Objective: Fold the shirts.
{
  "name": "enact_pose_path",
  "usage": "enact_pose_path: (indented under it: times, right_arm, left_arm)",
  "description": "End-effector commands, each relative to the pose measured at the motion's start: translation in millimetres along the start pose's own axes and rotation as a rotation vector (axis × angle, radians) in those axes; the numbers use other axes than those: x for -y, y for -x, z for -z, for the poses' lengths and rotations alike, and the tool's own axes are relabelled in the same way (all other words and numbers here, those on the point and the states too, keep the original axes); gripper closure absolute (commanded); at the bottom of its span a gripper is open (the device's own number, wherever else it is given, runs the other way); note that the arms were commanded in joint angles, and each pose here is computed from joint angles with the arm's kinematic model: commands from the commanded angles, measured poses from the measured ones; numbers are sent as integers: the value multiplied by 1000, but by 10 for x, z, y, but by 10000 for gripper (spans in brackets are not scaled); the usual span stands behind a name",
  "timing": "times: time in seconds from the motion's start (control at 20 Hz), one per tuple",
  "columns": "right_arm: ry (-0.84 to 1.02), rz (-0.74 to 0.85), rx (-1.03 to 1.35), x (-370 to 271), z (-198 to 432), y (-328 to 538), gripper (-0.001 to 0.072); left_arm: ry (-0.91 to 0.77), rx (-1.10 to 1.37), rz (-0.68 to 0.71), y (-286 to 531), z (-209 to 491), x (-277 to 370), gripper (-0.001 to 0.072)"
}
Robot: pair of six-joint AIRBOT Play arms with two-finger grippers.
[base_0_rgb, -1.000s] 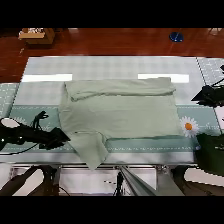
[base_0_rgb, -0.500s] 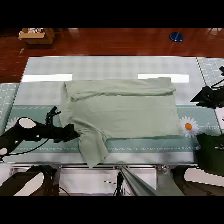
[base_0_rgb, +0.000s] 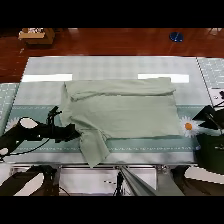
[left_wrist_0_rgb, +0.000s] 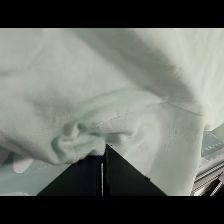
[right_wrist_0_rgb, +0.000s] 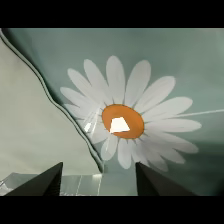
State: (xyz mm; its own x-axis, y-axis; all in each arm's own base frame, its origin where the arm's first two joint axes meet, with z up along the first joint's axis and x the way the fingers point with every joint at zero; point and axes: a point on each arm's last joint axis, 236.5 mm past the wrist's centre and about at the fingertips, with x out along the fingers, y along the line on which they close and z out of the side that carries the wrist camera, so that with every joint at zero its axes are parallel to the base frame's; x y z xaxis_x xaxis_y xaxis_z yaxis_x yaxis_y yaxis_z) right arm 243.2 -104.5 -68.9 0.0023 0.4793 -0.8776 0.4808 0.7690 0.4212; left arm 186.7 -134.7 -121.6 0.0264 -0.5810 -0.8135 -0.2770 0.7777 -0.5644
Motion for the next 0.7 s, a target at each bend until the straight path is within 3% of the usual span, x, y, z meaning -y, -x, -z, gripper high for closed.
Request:
enact_pose_path:
  times: [0.0, 0.4, 0.65]
  right_arm:
    - [-16, -56, -26, 24, 153, -241, 176]
    - [-58, -127, -48, -38, 355, -627, 191]
    - [-105, -197, 18, -164, 258, -746, 272]
  left_arm:
    - [-5, -12, -1, -2, 30, -4, 684]
    - [-5, -12, -1, -2, 31, -3, 685]
    - [-4, -12, 0, -2, 29, -1, 684]
